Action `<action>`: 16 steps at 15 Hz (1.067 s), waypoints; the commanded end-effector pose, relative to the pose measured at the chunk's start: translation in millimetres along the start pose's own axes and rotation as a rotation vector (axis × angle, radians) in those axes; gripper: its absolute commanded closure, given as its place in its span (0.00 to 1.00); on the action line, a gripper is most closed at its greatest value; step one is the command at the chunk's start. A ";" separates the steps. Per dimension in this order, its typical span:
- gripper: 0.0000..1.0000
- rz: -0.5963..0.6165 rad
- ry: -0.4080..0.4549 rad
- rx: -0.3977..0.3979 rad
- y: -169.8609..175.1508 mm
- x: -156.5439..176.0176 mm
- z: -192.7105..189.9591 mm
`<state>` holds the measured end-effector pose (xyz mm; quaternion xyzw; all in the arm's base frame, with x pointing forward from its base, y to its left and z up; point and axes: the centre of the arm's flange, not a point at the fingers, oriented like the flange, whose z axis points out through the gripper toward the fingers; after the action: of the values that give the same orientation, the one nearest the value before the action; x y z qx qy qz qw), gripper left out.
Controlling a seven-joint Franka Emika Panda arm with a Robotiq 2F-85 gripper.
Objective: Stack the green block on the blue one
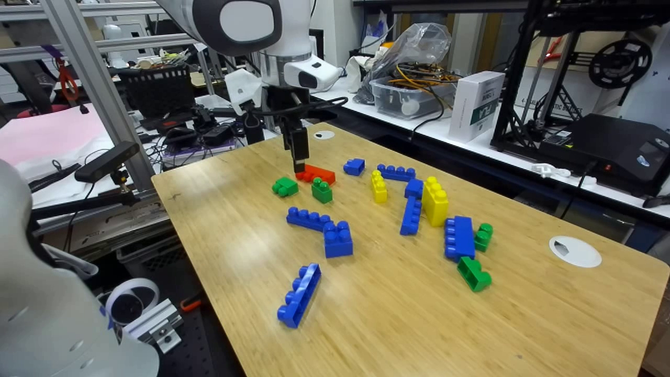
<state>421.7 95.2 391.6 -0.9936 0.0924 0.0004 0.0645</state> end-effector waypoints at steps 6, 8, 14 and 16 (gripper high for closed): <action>0.00 0.155 0.044 0.011 -41.4 67.0 26.8; 0.00 0.193 0.027 0.010 -47.2 92.9 34.7; 0.00 0.384 -0.027 0.026 -65.7 161.2 71.7; 0.00 0.457 -0.030 0.038 -73.4 174.5 81.7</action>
<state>580.0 132.7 323.0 -0.9595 0.2701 0.0096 0.0795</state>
